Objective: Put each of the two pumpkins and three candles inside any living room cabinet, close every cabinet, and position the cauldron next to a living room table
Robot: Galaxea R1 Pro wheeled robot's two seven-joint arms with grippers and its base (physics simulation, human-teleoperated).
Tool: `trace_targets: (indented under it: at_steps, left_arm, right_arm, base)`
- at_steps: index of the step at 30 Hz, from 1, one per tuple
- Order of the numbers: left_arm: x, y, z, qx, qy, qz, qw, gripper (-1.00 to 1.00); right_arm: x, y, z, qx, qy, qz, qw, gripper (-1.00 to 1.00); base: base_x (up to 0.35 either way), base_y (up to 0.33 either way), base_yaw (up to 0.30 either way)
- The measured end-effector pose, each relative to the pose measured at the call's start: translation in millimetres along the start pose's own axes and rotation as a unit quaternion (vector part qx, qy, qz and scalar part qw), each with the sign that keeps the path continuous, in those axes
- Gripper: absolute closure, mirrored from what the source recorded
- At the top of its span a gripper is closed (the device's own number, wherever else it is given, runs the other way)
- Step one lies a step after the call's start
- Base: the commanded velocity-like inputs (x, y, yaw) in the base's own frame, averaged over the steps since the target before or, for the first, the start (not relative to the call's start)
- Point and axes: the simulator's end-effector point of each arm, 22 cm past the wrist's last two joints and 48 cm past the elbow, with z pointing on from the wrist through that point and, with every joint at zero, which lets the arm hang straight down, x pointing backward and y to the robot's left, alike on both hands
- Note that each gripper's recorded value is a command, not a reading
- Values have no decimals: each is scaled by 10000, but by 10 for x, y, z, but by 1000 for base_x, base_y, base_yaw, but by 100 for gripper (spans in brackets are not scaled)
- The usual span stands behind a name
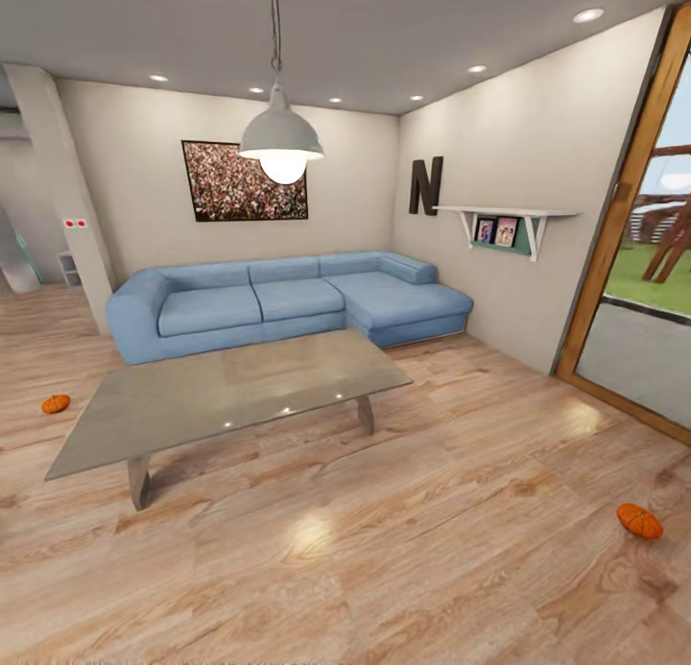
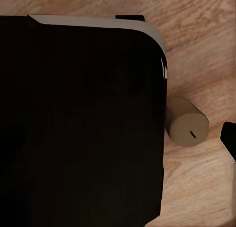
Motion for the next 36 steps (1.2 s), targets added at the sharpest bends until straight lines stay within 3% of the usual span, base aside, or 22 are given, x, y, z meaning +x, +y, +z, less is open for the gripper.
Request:
trace_targets:
  at_steps: [23, 28, 36]
  left_arm:
    - [-275, 4, -17, -2, -630, 13, 9980, -100]
    - [-385, 8, -33, -5, -880, -3, 9961, -100]
    - [-406, 11, -37, -8, -931, -12, 9957, -100]
  right_arm:
    - [-135, 1, -4, -3, -316, 0, 9995, -100]
    - [-176, 10, -6, -13, -406, -45, 9992, -100]
    - [-186, 16, -7, -23, -431, -78, 9990, -100]
  base:
    - [-3, 0, 12]
    - [-179, 34, 1]
    - [-284, 156, 174]
